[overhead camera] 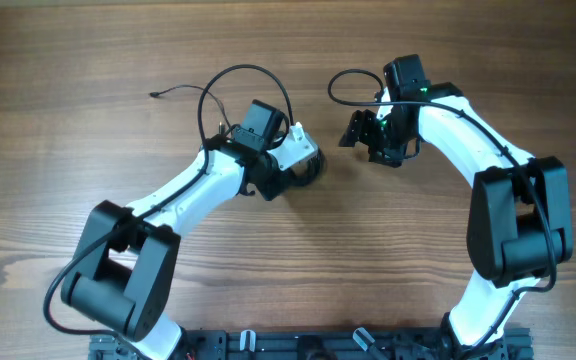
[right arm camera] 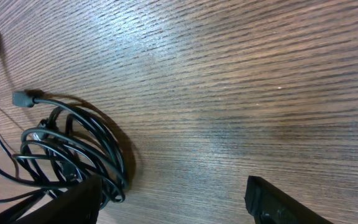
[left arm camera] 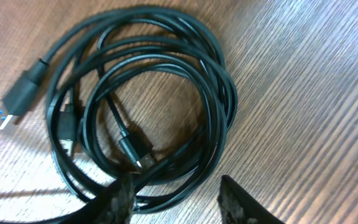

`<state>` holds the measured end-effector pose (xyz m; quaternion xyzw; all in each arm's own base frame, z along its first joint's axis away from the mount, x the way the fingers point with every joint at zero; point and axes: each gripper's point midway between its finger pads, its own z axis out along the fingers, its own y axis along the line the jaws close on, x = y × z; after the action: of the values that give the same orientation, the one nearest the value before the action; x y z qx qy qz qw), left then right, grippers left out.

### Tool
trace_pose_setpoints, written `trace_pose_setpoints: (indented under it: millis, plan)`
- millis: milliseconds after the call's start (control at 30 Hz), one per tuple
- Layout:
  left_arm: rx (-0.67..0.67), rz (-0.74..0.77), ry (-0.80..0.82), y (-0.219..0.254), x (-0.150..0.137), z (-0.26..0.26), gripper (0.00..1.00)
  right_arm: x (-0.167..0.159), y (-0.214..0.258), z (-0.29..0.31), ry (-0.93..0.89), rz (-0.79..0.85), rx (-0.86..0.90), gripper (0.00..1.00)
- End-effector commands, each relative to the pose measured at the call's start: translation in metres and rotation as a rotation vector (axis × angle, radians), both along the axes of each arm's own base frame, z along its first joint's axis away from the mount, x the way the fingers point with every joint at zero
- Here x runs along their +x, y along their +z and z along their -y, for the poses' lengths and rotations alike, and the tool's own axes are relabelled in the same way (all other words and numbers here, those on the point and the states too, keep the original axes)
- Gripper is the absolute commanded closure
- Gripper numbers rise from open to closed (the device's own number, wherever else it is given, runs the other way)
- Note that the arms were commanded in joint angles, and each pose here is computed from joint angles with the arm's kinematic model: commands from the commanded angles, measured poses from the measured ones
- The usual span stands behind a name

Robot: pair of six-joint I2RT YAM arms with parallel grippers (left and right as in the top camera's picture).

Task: Untangle cables

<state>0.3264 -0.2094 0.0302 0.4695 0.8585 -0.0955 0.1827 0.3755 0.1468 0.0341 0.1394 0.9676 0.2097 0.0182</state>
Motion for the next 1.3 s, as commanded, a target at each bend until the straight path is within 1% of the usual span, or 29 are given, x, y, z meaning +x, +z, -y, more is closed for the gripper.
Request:
trace_pose_setpoints:
  millis: [0,100,133,200,267,300,333,400,500,533,567,667,767,1033,1100,1267]
  plan:
    - [-0.009,-0.061,-0.042,-0.019,-0.01,0.005,0.51,0.001,0.005,-0.002,0.016,0.018,0.006,0.23]
    - [-0.021,-0.077,-0.056,-0.023,-0.014,0.01,0.53,0.002,0.005,-0.002,0.015,0.024,0.008,0.23]
    - [-0.023,-0.071,-0.056,-0.022,-0.012,0.01,0.57,0.002,0.005,-0.002,0.016,0.025,0.008,0.23]
    - [-0.022,-0.055,-0.053,-0.021,-0.009,0.011,0.83,0.003,0.005,-0.002,0.016,0.029,0.009,0.23]
    - [-0.003,-0.032,-0.043,-0.021,-0.004,0.008,0.88,0.003,0.005,-0.003,0.017,0.029,0.009,0.23]
    - [0.013,-0.016,-0.035,-0.02,0.0,0.005,0.93,0.002,0.006,-0.005,0.031,0.031,0.021,0.23]
    - [0.021,0.0,-0.03,-0.018,0.003,0.004,0.96,0.001,0.008,-0.009,0.061,0.038,0.046,0.23]
    - [0.015,0.035,-0.025,-0.009,0.008,0.004,0.96,-0.002,0.014,-0.02,0.13,0.056,0.11,0.22]
    - [-0.003,0.073,-0.023,0.007,0.011,0.006,0.96,-0.003,0.016,-0.024,0.136,0.051,0.139,0.21]
    - [-0.007,0.077,-0.023,0.009,0.012,0.006,0.81,-0.003,0.016,-0.024,0.134,0.05,0.139,0.21]
    - [-0.006,0.073,-0.024,0.008,0.01,0.006,0.76,-0.003,0.016,-0.024,0.134,0.051,0.138,0.21]
    - [-0.027,0.024,-0.04,0.006,0.0,0.01,0.67,-0.003,0.016,-0.024,0.134,0.051,0.138,0.21]
    - [-0.055,-0.007,-0.055,0.003,-0.007,0.014,0.66,-0.003,0.016,-0.024,0.134,0.052,0.139,0.21]
    - [-0.028,-0.057,-0.076,-0.02,-0.015,0.019,0.67,-0.003,0.016,-0.024,0.134,0.052,0.138,0.21]
    - [-0.023,-0.058,-0.074,-0.022,-0.015,0.018,0.67,-0.003,0.016,-0.024,0.134,0.052,0.138,0.21]
    - [-0.01,-0.023,-0.064,-0.022,-0.007,0.017,0.72,-0.003,0.016,-0.024,0.134,0.053,0.138,0.21]
